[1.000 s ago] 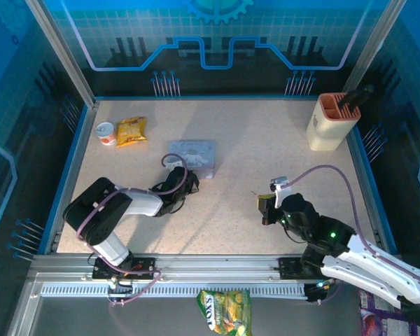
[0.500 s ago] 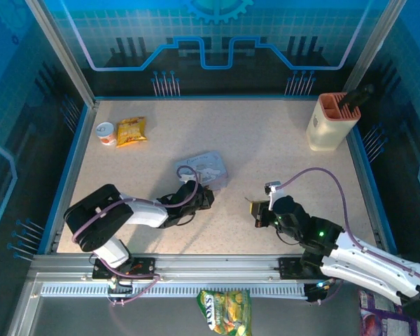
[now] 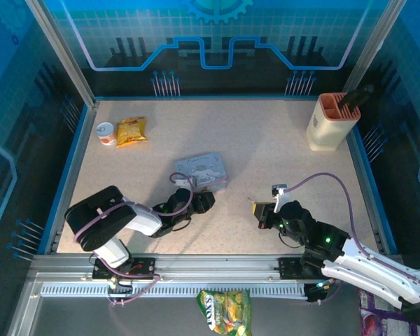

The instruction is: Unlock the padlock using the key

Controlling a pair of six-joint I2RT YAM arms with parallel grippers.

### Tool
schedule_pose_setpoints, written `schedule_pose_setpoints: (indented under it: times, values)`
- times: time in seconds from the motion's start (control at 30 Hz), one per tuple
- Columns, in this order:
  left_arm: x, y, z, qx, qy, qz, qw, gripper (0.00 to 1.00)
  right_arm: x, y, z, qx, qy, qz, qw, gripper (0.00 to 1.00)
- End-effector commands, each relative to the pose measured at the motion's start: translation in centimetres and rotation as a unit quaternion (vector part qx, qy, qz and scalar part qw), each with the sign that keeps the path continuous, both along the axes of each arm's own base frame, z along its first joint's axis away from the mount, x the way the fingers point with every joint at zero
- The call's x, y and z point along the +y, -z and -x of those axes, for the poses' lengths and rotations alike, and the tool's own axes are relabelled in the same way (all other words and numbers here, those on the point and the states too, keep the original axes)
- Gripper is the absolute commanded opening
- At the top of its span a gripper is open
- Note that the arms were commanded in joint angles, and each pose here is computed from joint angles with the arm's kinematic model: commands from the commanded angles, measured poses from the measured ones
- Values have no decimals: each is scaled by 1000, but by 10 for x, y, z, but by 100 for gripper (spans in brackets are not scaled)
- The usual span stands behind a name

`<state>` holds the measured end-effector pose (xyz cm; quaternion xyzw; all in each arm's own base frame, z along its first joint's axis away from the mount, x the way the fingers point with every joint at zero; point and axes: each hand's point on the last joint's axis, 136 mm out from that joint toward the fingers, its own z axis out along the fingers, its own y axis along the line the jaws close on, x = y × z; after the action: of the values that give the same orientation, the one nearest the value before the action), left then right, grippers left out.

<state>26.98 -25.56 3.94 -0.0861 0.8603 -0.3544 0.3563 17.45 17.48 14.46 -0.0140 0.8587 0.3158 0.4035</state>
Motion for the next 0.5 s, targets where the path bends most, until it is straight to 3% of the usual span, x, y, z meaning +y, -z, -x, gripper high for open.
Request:
schedule_pose_setpoints:
  times: [0.0,0.13,0.47]
  values:
    - [11,-1,5,-4,-4,-27,1000,52,-1,-3,-1,-5,11,-12,1000,0]
    - [42,13,12,46,-45,-111,992,54,1,-4,0,-6,6,-12,1000,0]
    - [55,-8,27,52,-68,-210,974,59,8,-4,3,-11,-6,-15,1000,0]
